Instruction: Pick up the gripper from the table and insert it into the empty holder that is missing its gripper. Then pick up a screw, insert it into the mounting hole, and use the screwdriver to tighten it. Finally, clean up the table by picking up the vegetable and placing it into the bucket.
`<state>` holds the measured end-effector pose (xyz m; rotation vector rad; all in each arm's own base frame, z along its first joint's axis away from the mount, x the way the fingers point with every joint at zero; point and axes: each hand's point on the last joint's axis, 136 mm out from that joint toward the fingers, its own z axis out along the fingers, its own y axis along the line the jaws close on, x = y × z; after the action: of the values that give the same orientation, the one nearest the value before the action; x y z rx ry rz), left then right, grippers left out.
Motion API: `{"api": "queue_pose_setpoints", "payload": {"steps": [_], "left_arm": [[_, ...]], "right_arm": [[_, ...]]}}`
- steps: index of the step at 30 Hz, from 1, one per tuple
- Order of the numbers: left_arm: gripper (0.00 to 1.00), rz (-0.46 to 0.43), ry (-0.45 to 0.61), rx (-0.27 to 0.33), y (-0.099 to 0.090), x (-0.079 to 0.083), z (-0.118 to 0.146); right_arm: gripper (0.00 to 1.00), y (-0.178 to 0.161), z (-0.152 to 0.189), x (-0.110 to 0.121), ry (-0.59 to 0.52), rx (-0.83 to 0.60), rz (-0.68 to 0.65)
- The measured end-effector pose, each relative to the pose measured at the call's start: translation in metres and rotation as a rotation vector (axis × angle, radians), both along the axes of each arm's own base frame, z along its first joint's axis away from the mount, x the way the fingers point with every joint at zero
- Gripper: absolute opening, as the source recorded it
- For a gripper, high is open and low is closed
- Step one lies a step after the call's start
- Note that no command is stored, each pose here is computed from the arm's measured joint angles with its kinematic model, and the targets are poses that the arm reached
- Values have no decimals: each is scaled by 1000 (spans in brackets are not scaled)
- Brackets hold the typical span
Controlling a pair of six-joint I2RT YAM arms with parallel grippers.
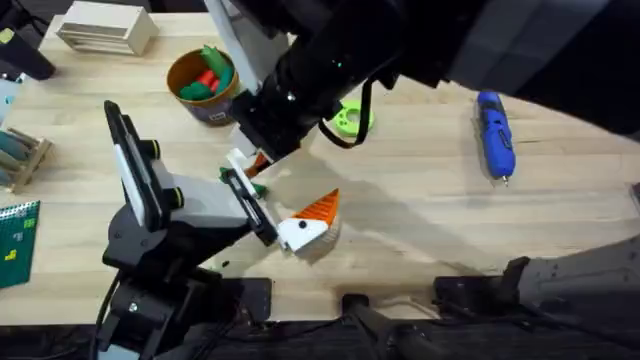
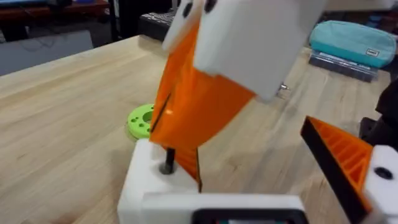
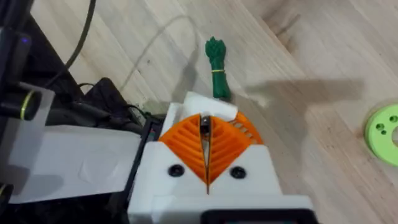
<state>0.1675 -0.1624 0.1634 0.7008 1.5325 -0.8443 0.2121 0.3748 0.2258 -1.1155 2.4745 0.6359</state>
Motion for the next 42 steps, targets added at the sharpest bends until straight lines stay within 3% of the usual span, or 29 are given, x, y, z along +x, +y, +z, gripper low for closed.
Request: {"api": "queue_pose_setpoints", "payload": {"steps": [21,22,28,30,42], "left_arm": [[987,3,17,-7,0,0,-1],[989,3,17,-6,0,0,-1],[988,4,18,-6,0,1,-1],[987,1,15,-5,0,0,-1],[988,0,7,0,0,0,-1]], "right_arm": [[10,7,-15,3,23,-23,4],[79,6,-15,3,28,-24,0],[937,-3,-17,12,17,-52,-31],[986,-10,-18,15,29,-62,-49],[989,-56,12,23,37,-48,-133]]}}
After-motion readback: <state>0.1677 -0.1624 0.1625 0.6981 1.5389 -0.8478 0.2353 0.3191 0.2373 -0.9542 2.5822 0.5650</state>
